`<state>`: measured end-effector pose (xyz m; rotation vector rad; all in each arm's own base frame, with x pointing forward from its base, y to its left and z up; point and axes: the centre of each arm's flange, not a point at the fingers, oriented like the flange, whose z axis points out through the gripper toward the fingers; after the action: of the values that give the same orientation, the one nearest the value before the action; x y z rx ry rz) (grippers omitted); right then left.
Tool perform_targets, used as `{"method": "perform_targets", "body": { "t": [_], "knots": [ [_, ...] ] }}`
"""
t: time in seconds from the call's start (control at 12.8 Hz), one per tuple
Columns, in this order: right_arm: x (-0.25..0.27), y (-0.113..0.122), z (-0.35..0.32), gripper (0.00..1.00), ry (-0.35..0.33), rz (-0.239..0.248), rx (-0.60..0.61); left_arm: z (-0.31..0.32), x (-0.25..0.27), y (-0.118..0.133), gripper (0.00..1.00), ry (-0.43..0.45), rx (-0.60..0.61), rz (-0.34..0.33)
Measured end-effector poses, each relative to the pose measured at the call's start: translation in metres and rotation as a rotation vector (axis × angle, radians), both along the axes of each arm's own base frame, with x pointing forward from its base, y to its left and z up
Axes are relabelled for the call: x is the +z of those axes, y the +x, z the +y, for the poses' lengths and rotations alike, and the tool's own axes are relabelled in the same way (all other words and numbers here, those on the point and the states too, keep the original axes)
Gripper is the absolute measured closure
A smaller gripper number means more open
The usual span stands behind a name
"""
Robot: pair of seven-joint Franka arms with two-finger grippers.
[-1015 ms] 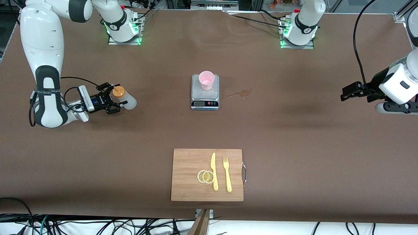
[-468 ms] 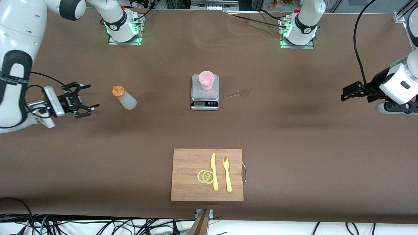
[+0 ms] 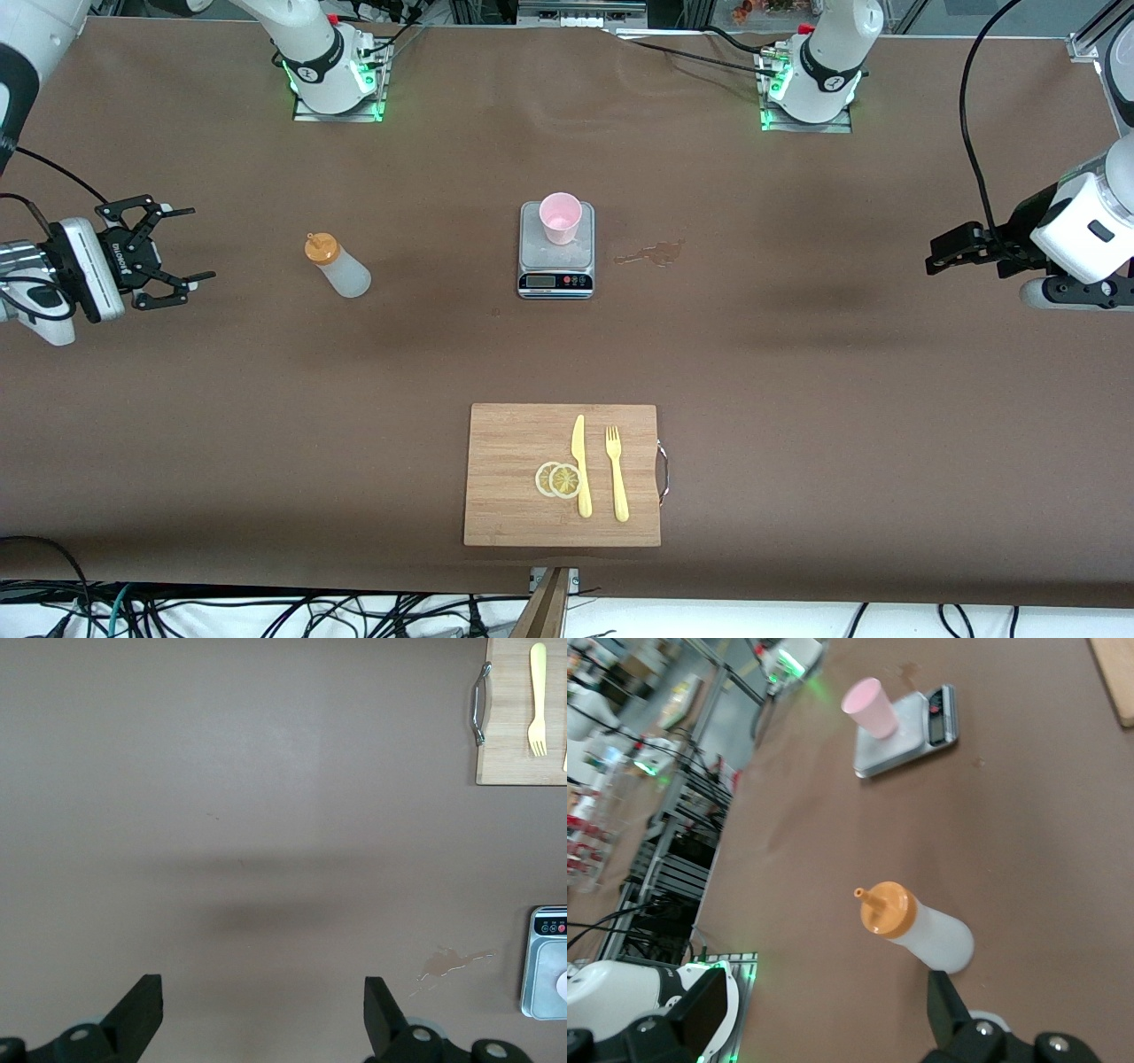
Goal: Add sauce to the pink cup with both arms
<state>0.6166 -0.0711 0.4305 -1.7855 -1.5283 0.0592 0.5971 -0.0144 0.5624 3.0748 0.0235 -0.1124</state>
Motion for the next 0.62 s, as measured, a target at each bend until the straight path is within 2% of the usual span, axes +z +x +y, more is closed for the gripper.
{"method": "perform_targets", "body": {
  "t": [0.31, 0.62],
  "knots": [
    [0.068, -0.002, 0.062, 0.0, -0.384, -0.049, -0.079, 0.0, 0.0, 0.0, 0.0, 0.0, 0.0, 0.0],
    [0.107, -0.014, 0.074, 0.0, -0.652, -0.123, -0.305, 0.0, 0.0, 0.0, 0.0, 0.0, 0.0, 0.0]
  ]
}}
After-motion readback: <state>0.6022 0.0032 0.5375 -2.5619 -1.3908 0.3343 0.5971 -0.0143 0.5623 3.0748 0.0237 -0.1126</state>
